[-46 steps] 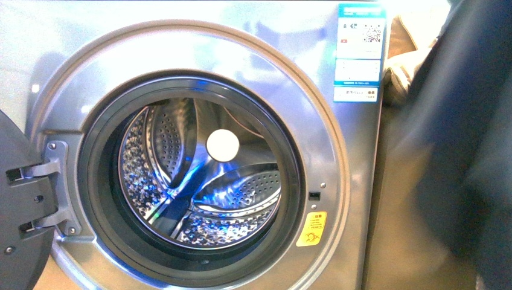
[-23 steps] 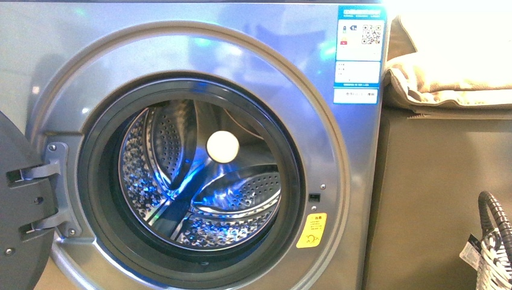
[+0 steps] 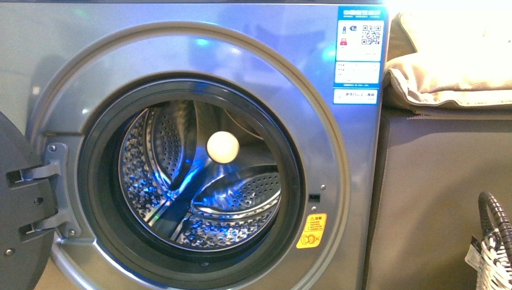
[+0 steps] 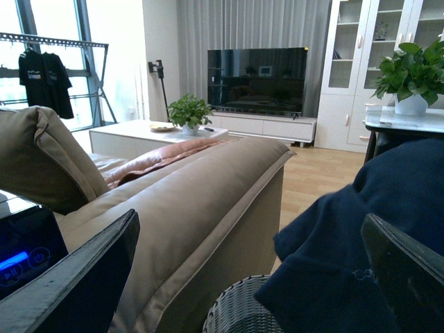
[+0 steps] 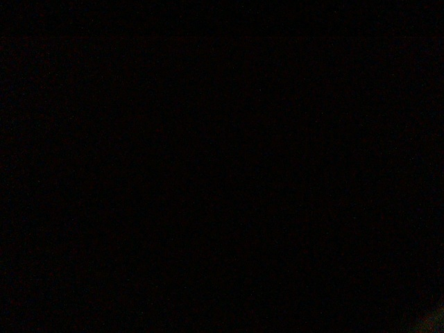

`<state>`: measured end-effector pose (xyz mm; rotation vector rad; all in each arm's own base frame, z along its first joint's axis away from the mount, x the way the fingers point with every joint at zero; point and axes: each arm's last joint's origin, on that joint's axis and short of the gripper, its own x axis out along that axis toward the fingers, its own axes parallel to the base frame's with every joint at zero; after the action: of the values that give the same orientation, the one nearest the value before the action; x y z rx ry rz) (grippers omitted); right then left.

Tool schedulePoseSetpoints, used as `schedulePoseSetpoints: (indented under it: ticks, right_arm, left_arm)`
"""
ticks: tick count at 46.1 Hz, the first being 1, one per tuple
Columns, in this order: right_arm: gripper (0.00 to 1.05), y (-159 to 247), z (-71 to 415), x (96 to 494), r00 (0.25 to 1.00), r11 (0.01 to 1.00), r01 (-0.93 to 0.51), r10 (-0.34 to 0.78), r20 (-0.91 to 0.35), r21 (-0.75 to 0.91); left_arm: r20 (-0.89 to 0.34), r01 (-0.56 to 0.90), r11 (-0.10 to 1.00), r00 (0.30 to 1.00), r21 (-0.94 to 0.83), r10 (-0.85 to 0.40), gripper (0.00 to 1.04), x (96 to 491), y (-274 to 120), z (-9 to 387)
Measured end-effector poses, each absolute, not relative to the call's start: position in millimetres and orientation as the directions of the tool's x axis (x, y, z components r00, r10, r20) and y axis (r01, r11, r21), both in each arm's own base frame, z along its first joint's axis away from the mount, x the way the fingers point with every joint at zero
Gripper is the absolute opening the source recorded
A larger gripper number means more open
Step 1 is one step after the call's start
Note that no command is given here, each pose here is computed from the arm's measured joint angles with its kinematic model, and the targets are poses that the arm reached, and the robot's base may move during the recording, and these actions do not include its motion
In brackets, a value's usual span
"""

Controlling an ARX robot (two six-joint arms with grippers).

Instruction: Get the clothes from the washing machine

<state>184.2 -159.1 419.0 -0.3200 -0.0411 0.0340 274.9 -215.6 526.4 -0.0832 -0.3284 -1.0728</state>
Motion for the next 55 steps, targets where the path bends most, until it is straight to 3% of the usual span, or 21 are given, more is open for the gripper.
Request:
schedulePoseSetpoints:
  ticks: [6,15,24,34,39,49,55]
  right_arm:
    - [0.06,-183.1,368.9,203.8,0.973,0.936,-0.021,-0.062,-0.223,-0.351]
    - [0.06,-241.2,283.9,235.4,0.835,0.923,0.001,-0.212,-0.508,-0.384]
    - [0.06,-227.8,225.1,221.6,0.595,0.942,-0.242,-0.043,-0.802,-0.231]
    - [0.06,-202.6,227.5,205.4,0.291,0.799,-0.596,0.123,-0.949,-0.08]
    - [0.06,-205.9,246.1,215.7,0.331,0.771,-0.617,0.072,-0.941,-0.158]
    - [0.06,-213.3,270.9,242.6,0.537,0.794,-0.512,-0.004,-0.844,-0.33]
    - [0.27,-217.1,268.0,257.9,0.644,0.83,-0.402,-0.043,-0.763,-0.386]
  left_arm:
    - [0.303,0.873,0.48,0.434,0.092,-0.848,0.98,274.9,-215.6,526.4]
    - [0.303,0.873,0.48,0.434,0.092,-0.848,0.98,274.9,-215.6,526.4]
    - [0.303,0.873,0.48,0.434,0.092,-0.848,0.98,274.9,-215.6,526.4]
    - [0.304,0.873,0.48,0.434,0.092,-0.848,0.98,274.6,-215.4,526.7]
    - [0.305,0.873,0.48,0.434,0.092,-0.848,0.98,274.5,-215.3,526.9]
    - [0.305,0.873,0.48,0.434,0.092,-0.848,0.98,274.4,-215.3,526.9]
    - [0.305,0.872,0.48,0.434,0.093,-0.848,0.98,274.4,-215.3,526.9]
